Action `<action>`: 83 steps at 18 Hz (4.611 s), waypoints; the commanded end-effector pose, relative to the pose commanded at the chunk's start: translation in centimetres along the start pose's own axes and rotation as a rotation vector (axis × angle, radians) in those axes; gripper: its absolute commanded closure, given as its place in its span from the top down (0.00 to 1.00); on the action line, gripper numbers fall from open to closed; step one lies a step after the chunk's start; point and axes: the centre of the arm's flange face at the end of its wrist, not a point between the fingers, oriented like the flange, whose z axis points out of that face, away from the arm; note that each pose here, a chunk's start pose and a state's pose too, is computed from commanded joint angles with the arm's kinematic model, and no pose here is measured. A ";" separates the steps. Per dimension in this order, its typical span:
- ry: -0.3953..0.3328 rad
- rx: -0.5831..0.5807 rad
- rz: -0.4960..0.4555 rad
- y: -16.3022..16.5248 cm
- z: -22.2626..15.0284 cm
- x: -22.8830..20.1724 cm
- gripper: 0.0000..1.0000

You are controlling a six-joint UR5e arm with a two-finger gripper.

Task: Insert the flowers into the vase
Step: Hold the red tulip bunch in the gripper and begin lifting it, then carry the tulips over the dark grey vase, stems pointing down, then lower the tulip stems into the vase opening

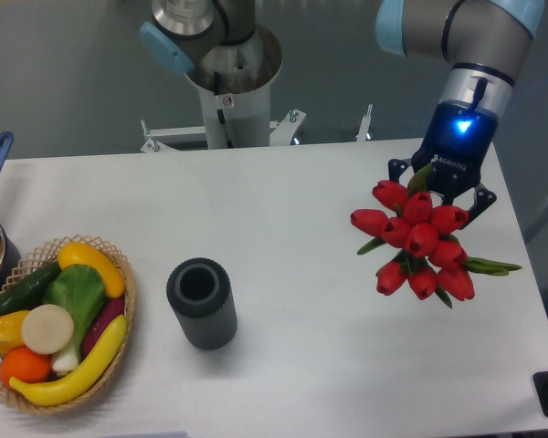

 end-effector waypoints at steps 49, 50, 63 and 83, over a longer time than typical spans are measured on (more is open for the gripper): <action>0.461 0.630 0.161 -6.9 6.8 14.2 0.33; 0.473 0.632 0.165 -7.2 7.1 14.8 0.33; 0.581 0.604 0.103 -6.2 11.3 19.1 0.33; 0.599 0.547 -0.059 1.4 15.9 17.8 0.34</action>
